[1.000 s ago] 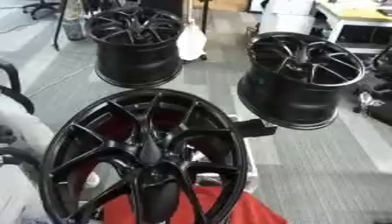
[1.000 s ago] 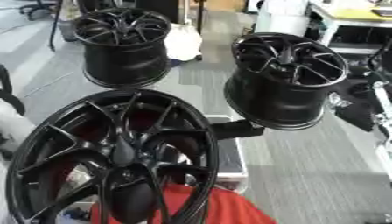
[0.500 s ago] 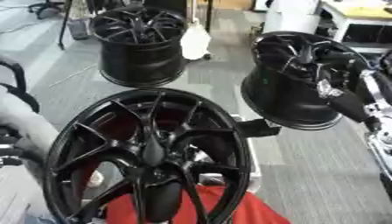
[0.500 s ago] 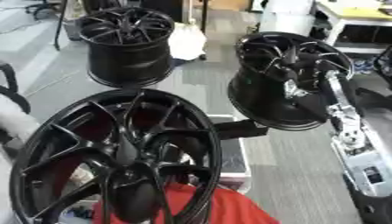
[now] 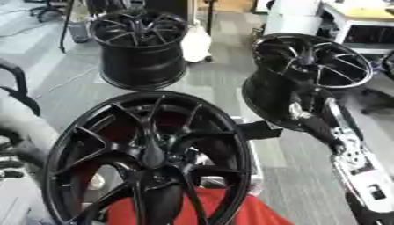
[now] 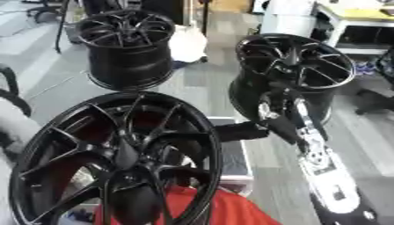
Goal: Pull the pin out of the wheel hub.
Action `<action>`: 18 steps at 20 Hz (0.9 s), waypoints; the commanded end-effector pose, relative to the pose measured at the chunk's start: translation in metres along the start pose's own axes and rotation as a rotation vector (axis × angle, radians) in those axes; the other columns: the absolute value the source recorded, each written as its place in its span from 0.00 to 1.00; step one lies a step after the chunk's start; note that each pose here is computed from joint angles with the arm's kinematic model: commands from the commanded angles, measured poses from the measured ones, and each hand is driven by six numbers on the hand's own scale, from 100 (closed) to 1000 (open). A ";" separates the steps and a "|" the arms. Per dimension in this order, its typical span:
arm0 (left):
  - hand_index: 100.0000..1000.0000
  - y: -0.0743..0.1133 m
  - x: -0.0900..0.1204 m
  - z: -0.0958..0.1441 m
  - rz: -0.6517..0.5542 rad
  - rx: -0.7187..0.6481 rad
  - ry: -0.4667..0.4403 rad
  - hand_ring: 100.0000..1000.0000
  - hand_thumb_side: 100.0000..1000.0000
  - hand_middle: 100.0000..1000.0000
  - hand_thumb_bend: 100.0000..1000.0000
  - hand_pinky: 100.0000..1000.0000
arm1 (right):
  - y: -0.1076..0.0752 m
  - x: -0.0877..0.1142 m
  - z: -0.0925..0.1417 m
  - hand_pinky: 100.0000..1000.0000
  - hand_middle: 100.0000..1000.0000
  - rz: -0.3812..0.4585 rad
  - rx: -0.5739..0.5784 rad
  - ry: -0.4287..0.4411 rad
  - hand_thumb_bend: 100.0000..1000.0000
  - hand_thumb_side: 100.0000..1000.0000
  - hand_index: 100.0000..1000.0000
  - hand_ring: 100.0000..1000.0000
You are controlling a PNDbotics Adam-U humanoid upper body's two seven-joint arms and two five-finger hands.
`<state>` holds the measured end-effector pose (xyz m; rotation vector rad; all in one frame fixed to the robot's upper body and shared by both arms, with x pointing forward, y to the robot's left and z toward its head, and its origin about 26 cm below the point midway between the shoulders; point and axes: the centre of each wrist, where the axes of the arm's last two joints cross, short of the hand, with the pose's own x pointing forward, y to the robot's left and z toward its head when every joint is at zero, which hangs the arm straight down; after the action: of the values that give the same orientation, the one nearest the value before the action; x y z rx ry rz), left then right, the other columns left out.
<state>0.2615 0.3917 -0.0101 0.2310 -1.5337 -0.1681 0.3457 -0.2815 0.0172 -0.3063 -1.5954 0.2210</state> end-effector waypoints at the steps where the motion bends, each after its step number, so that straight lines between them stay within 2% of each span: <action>1: 0.78 0.023 -0.041 0.020 -0.151 -0.002 0.174 0.59 0.79 0.64 0.00 0.54 | 0.001 -0.054 0.010 0.65 0.65 -0.008 0.027 0.233 0.00 0.31 0.82 0.61; 3: 0.79 0.037 -0.082 0.049 -0.251 -0.014 0.351 0.60 0.76 0.64 0.00 0.56 | -0.002 -0.102 0.029 0.66 0.67 -0.005 0.051 0.443 0.00 0.32 0.83 0.63; 5: 0.80 0.049 -0.134 0.101 -0.338 -0.029 0.595 0.62 0.68 0.67 0.00 0.59 | -0.009 -0.149 0.058 0.69 0.69 0.007 0.087 0.671 0.00 0.33 0.84 0.67; 6: 0.80 0.051 -0.162 0.139 -0.391 -0.046 0.756 0.64 0.63 0.68 0.00 0.60 | -0.012 -0.172 0.077 0.70 0.71 0.027 0.112 0.799 0.00 0.33 0.84 0.68; 7: 0.81 0.050 -0.183 0.180 -0.473 -0.076 0.907 0.68 0.52 0.71 0.00 0.66 | -0.016 -0.191 0.097 0.73 0.73 0.062 0.146 0.913 0.00 0.33 0.85 0.72; 8: 0.81 0.048 -0.197 0.220 -0.593 -0.135 1.043 0.68 0.51 0.72 0.00 0.67 | -0.018 -0.207 0.117 0.73 0.74 0.108 0.191 1.015 0.00 0.33 0.85 0.72; 9: 0.82 0.044 -0.204 0.254 -0.703 -0.196 1.129 0.70 0.50 0.73 0.12 0.69 | -0.021 -0.218 0.135 0.75 0.75 0.146 0.230 1.088 0.00 0.33 0.86 0.74; 10: 0.82 0.036 -0.208 0.284 -0.801 -0.271 1.187 0.70 0.50 0.73 0.11 0.69 | -0.025 -0.227 0.155 0.75 0.75 0.176 0.267 1.160 0.00 0.32 0.86 0.74; 12: 0.81 0.014 -0.212 0.316 -0.881 -0.342 1.202 0.68 0.51 0.71 0.09 0.68 | -0.026 -0.238 0.184 0.75 0.75 0.195 0.311 1.234 0.00 0.32 0.85 0.74; 14: 0.81 -0.010 -0.215 0.335 -0.807 -0.366 1.226 0.68 0.60 0.71 0.09 0.67 | -0.019 -0.244 0.201 0.75 0.74 0.188 0.338 1.255 0.00 0.32 0.85 0.73; 15: 0.81 -0.017 -0.216 0.339 -0.754 -0.387 1.238 0.67 0.62 0.70 0.07 0.67 | -0.014 -0.245 0.206 0.74 0.74 0.179 0.349 1.254 0.00 0.33 0.85 0.73; 16: 0.81 -0.020 -0.216 0.336 -0.715 -0.397 1.233 0.67 0.60 0.70 0.05 0.66 | -0.007 -0.246 0.210 0.74 0.74 0.165 0.365 1.248 0.00 0.33 0.85 0.73; 18: 0.80 -0.017 -0.218 0.323 -0.710 -0.362 1.181 0.65 0.57 0.68 0.00 0.65 | -0.002 -0.246 0.213 0.74 0.73 0.154 0.387 1.234 0.00 0.32 0.84 0.72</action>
<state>-0.0690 0.4066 -0.2215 0.4560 -0.1766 -0.7181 0.1399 -0.3497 -0.2265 -0.1858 -0.2878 0.3473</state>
